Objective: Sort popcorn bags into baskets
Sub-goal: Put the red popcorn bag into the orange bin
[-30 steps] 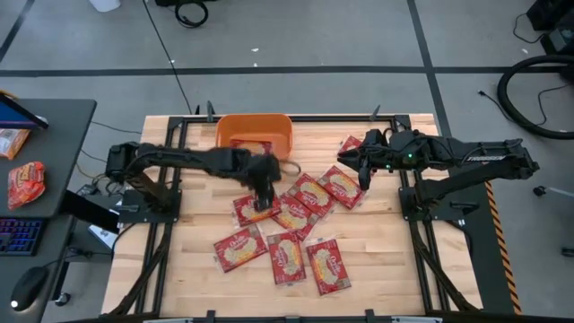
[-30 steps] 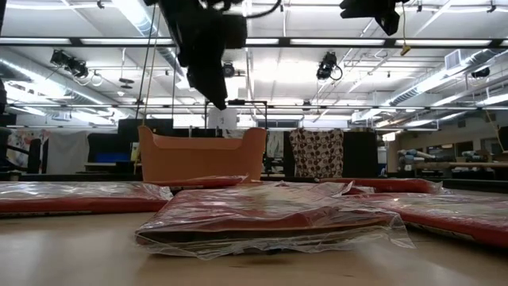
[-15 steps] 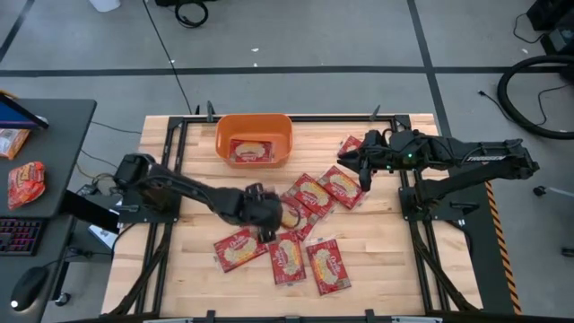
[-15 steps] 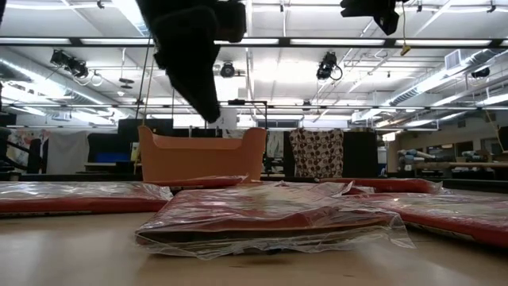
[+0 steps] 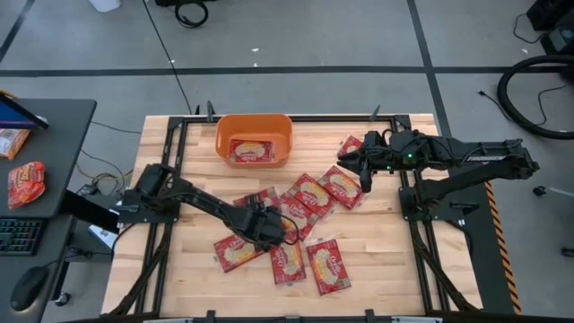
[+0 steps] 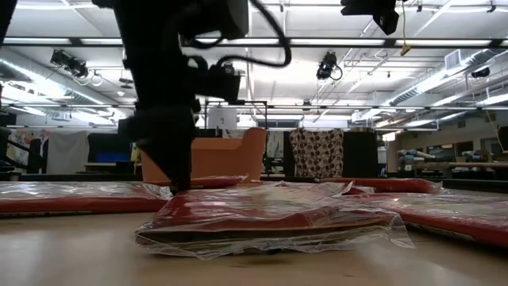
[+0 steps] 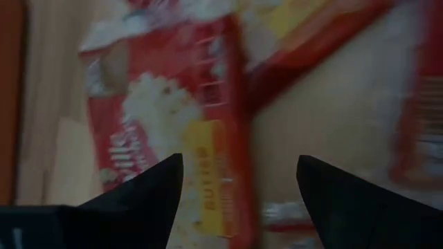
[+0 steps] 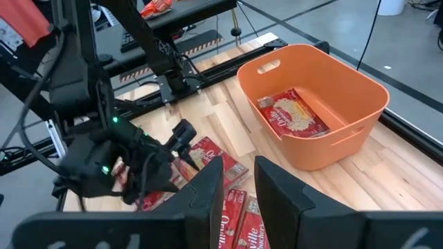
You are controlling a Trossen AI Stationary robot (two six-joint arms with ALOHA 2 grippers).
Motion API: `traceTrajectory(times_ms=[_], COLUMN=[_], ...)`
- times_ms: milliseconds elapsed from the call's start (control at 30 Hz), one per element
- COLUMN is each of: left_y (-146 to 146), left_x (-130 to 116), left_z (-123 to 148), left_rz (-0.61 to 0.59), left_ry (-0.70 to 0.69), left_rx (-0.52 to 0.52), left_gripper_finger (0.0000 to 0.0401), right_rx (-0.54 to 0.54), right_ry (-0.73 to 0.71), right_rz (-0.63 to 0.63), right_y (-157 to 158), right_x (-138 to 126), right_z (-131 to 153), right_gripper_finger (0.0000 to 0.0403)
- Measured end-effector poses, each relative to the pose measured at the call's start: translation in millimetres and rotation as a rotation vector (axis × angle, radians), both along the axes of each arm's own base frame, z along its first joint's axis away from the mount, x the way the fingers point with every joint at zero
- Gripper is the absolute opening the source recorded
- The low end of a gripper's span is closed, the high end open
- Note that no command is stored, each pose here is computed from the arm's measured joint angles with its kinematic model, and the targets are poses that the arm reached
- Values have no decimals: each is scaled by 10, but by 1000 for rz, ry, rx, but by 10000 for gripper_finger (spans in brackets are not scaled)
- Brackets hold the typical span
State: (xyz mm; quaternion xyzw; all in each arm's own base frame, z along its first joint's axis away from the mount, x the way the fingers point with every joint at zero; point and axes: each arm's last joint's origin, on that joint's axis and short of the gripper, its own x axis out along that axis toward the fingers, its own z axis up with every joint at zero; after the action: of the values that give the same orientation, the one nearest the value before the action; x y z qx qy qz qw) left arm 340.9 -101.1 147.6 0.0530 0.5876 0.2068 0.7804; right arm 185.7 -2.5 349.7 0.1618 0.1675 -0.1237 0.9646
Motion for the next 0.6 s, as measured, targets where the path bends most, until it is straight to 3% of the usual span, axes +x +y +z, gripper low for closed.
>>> traceTrajectory(times_ms=[267,600], left_y=[38,20], left_x=[-63,-23], left_z=[-83,-205], left_rz=[83,62], left_ry=[49,76], left_rx=[78,66], left_gripper_finger=[276,179], right_rx=[20,26], right_ry=[-2,-2], right_rz=[2,5], right_y=[3,4], right_x=[0,-1], right_z=[-2,-2], right_gripper_finger=[89,89])
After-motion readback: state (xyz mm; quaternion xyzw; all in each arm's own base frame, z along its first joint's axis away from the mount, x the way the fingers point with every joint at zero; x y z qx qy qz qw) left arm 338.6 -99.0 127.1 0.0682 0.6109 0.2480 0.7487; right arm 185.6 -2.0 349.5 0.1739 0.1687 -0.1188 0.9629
